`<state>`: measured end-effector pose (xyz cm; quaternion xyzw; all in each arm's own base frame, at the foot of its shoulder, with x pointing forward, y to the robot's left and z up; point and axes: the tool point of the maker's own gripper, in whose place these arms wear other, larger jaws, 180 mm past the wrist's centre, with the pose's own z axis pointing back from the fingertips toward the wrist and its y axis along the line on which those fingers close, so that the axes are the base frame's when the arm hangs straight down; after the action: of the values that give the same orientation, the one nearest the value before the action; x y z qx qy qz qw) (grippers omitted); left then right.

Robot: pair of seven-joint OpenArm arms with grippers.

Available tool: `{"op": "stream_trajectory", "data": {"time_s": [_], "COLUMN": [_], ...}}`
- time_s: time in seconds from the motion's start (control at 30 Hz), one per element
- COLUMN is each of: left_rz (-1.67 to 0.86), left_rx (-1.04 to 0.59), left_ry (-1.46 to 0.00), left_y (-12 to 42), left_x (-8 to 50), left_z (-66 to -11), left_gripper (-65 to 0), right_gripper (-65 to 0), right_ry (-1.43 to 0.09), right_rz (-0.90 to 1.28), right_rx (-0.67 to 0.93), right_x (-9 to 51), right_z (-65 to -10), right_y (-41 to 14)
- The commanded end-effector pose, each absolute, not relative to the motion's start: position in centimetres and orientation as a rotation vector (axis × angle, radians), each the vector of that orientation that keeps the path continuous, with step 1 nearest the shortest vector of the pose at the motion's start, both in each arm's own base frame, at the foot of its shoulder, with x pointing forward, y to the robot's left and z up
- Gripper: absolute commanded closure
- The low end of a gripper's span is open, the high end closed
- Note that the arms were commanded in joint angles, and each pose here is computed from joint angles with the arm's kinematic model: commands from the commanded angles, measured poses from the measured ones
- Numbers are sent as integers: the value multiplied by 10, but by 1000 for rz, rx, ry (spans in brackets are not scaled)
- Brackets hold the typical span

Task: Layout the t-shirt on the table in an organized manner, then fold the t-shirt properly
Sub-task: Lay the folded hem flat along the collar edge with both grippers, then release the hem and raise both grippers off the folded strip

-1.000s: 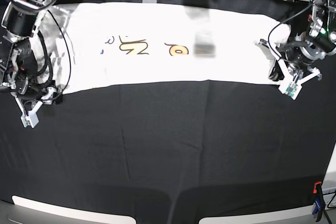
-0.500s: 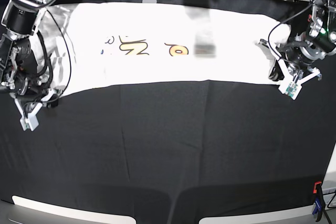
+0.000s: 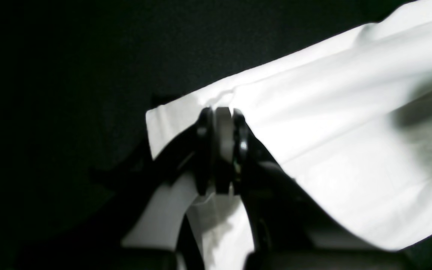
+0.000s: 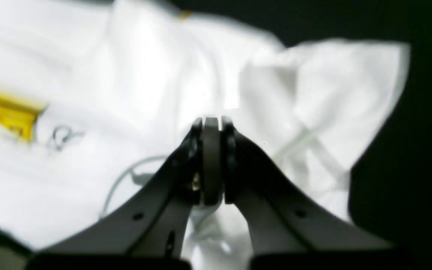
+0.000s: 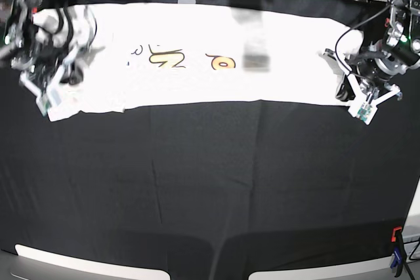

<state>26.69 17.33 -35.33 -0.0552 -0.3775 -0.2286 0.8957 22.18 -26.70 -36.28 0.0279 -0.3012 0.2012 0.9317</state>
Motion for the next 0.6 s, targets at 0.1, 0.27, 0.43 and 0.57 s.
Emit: {"op": "stream_trajectory", "data": {"time_s": [0.1, 0.27, 0.43, 0.57], "left_rz": [-477, -477, -480, -479], "left_rx": [-97, -96, -97, -97], "left_ry": [-818, -814, -813, -812], "left_y": [177, 178, 177, 177], "left_x": [274, 274, 273, 273], "left_z": [-343, -343, -343, -343], "left_gripper": [0, 0, 0, -80], "right_gripper": [0, 0, 0, 0], "right_ry": [-635, -613, -689, -696], "right_rz": [421, 349, 305, 295], "right_rx": [11, -70, -31, -4], "right_x": [194, 167, 175, 175], "right_z": [-347, -337, -324, -326], "right_y": [-280, -317, -316, -310]}}
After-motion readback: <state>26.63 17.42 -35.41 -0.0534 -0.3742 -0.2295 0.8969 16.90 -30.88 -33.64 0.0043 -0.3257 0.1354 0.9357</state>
